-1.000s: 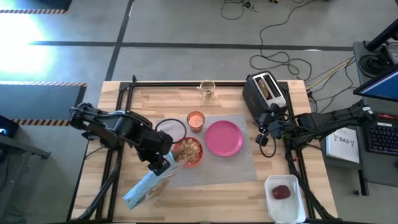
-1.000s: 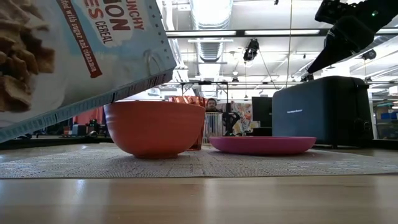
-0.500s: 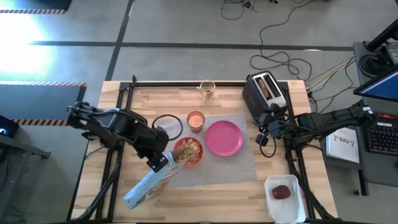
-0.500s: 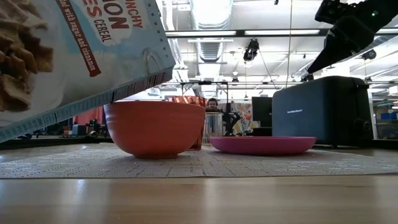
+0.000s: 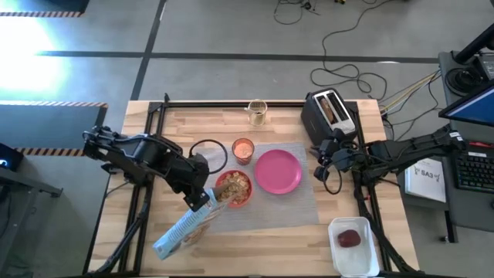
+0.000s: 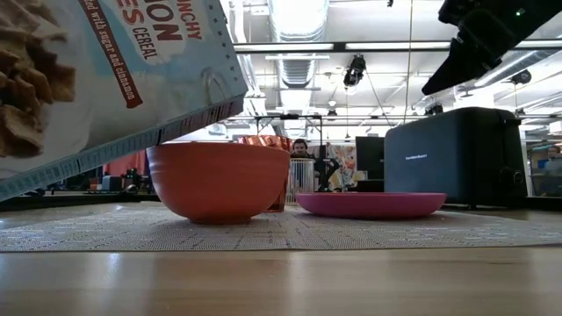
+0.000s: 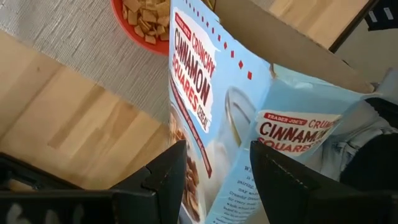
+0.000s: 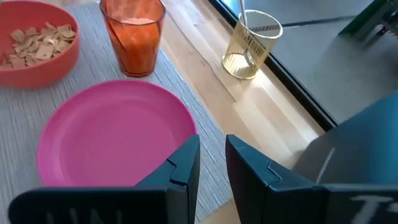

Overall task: Arrange a breakfast setting
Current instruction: Pour the cereal from the blue cereal box into the orange bowl

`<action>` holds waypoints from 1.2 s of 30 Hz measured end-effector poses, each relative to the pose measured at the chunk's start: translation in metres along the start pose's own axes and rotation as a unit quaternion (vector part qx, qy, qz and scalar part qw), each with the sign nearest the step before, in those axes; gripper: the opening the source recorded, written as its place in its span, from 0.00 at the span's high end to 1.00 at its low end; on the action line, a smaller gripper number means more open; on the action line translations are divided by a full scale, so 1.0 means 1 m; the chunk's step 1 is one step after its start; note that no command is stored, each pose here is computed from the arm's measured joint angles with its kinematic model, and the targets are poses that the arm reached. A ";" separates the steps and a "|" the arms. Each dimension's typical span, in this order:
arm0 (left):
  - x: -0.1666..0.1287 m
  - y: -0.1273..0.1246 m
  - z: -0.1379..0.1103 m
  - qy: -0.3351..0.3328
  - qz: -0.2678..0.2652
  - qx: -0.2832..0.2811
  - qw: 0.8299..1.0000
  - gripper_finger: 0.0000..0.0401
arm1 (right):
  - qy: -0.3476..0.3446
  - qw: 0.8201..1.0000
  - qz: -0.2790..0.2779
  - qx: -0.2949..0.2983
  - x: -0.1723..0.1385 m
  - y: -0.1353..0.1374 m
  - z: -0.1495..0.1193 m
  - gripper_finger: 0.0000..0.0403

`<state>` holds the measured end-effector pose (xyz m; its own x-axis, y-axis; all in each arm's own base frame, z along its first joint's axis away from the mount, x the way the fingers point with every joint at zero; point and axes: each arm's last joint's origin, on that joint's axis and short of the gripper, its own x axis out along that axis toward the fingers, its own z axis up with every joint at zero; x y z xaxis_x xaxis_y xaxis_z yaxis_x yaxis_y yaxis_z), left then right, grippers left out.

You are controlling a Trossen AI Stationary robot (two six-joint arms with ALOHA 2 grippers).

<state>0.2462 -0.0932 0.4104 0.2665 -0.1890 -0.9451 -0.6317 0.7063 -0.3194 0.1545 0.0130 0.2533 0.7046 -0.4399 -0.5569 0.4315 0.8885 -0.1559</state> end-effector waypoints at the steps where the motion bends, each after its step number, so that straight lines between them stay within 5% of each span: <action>1: 0.000 0.000 0.000 -0.002 0.001 0.000 1.000 0.60 | -0.002 1.000 0.001 0.000 0.001 0.001 0.001 0.83; 17: -0.007 0.004 -0.002 -0.025 0.002 0.022 0.999 0.60 | 0.038 0.999 -0.001 0.040 0.016 0.014 0.013 0.83; 23: -0.012 0.006 -0.006 -0.044 0.002 0.022 0.999 0.60 | 0.023 0.992 0.109 0.064 0.003 0.021 0.058 0.80; 28: -0.017 0.007 -0.016 -0.071 0.004 0.035 0.997 0.60 | 0.006 0.983 0.183 0.004 0.008 0.039 0.084 0.69; 36: -0.021 0.002 -0.036 -0.100 0.007 0.061 0.993 0.60 | 0.010 0.973 0.193 -0.126 0.039 0.078 0.107 0.61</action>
<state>0.2131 -0.1122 0.4271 0.4055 -0.0482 -0.9128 -0.5466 0.7876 -0.2844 0.2758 0.0513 0.3063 0.7744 -0.0659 -0.6292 -0.0171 0.9920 -0.1249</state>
